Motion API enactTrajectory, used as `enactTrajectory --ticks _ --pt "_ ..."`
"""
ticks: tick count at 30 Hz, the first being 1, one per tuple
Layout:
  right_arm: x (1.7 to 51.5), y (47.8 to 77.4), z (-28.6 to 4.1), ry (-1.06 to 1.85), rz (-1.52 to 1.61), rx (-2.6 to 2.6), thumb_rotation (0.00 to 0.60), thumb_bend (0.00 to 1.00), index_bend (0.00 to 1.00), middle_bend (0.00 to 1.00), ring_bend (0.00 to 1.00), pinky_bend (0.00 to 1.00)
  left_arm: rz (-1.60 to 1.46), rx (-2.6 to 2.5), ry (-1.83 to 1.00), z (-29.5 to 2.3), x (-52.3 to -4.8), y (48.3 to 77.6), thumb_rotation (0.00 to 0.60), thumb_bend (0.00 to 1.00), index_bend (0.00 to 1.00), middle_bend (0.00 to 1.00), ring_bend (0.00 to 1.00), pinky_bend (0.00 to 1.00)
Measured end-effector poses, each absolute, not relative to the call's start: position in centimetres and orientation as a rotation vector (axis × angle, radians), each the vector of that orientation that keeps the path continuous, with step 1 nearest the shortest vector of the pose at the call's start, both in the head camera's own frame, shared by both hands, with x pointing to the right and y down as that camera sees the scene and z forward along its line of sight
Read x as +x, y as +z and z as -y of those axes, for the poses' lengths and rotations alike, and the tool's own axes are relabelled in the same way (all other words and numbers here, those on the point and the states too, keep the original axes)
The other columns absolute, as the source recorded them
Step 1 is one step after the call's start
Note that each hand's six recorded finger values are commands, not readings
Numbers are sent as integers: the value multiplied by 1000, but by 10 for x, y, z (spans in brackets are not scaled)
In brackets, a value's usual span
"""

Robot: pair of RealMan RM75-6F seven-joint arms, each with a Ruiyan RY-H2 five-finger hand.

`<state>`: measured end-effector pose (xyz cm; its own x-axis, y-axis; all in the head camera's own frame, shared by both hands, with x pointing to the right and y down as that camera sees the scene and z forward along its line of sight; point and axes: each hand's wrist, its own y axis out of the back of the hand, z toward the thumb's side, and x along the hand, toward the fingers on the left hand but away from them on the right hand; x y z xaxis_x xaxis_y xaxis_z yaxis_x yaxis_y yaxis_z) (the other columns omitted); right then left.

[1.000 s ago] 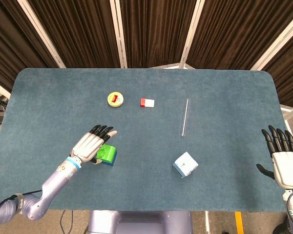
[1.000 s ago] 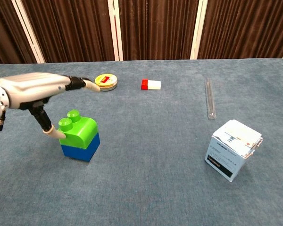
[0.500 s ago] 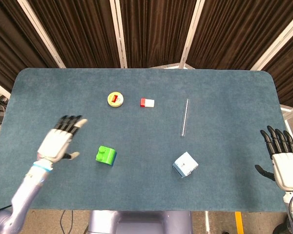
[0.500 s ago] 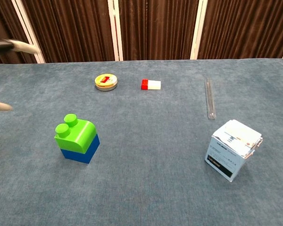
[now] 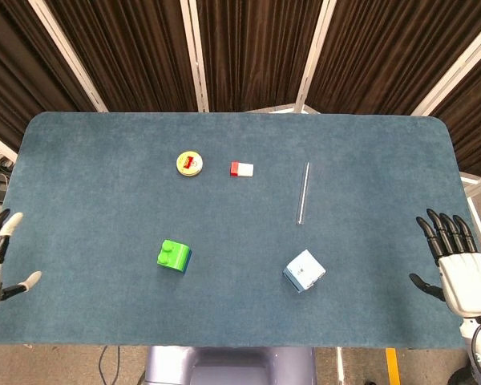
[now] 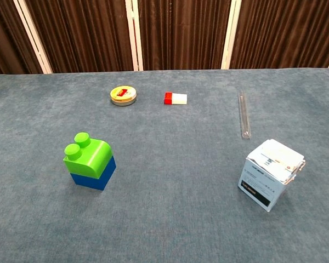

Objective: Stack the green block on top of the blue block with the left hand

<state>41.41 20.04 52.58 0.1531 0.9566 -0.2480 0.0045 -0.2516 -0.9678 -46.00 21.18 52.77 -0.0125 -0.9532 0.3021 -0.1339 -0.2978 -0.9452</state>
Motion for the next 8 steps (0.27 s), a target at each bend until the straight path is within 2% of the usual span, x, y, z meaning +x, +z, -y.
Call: enactTrajectory --ticks 8 --pt "417 525 -202 1276 982 -1463 600 0 0 0 0 0 -1159 -1540 -1374 -211 -461 525 600 0 0 0 0 0"
